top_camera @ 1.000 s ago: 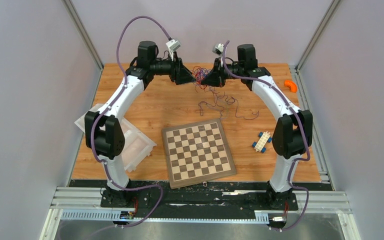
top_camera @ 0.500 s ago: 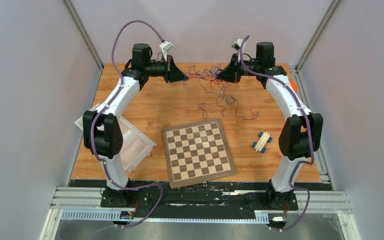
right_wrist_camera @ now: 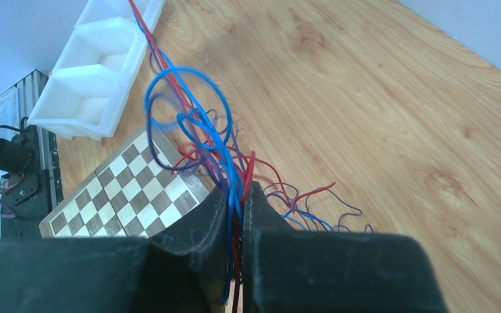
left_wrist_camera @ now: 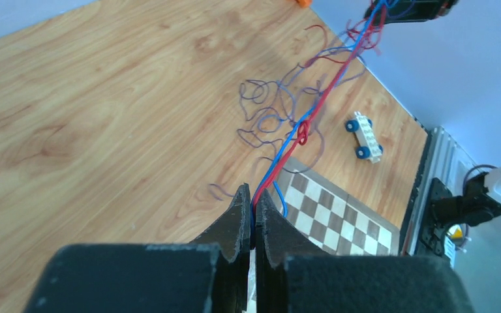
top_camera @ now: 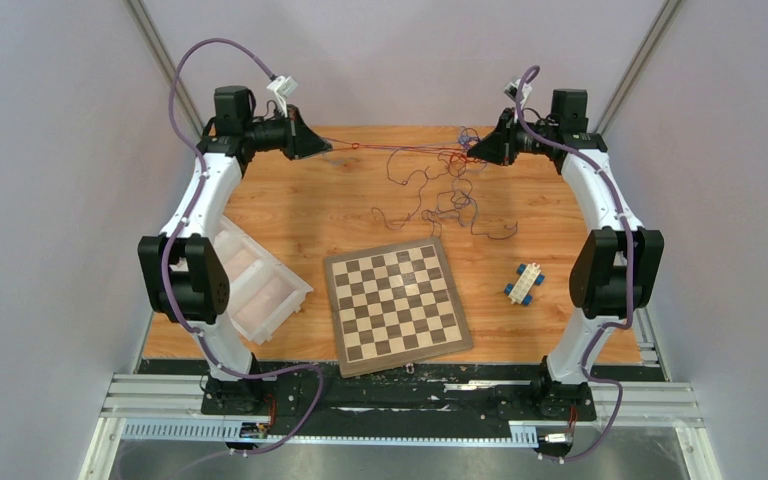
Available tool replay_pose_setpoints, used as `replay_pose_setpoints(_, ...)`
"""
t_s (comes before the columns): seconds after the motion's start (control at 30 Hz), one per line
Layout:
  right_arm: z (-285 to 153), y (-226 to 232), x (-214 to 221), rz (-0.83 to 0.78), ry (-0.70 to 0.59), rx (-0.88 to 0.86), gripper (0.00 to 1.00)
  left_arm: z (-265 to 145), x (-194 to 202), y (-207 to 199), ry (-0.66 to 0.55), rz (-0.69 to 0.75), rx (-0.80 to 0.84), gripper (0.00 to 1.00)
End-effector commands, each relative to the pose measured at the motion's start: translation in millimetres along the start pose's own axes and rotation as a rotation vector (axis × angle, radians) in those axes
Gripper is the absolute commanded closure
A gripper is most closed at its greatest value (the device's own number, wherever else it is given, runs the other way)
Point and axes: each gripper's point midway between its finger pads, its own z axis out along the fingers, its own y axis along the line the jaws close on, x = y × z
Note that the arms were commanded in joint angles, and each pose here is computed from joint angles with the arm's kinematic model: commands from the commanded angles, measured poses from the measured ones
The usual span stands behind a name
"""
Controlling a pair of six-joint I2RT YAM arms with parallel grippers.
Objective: Untangle the cables
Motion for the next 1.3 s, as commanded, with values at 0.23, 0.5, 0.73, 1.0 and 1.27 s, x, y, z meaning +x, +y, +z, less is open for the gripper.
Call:
replay_pose_setpoints(0.23, -80.6, -64.1, 0.6, -0.060, 0.003, 0.300, 1.00, -82.2, -37.8, 57.3, -0.108, 0.115, -0.331, 1.00)
replay_pose_setpoints(0.5, -90.5, -67.0, -2.3, -0.058, 0.006, 0.341, 0.96, -111.0, -17.2, 110.1, -0.050, 0.115, -0.588, 1.00)
replay_pose_setpoints(0.73, -96.1, -69.5, -4.5, -0.054, 0.001, 0.354, 1.00, -137.9, 8.7, 156.8, 0.023, 0.082, -0.767, 1.00)
replay_pose_setpoints(1.0, -97.0, -69.3, -15.8, -0.061, -0.015, 0.352, 0.96, -149.5, 47.5, 196.9, 0.148, 0.042, -0.901, 1.00)
replay_pose_setpoints(1.27, -84.0, -47.2, -44.1, -0.063, -0.063, 0.261, 1.00, -155.5, 75.1, 213.2, 0.283, 0.035, -0.939, 1.00)
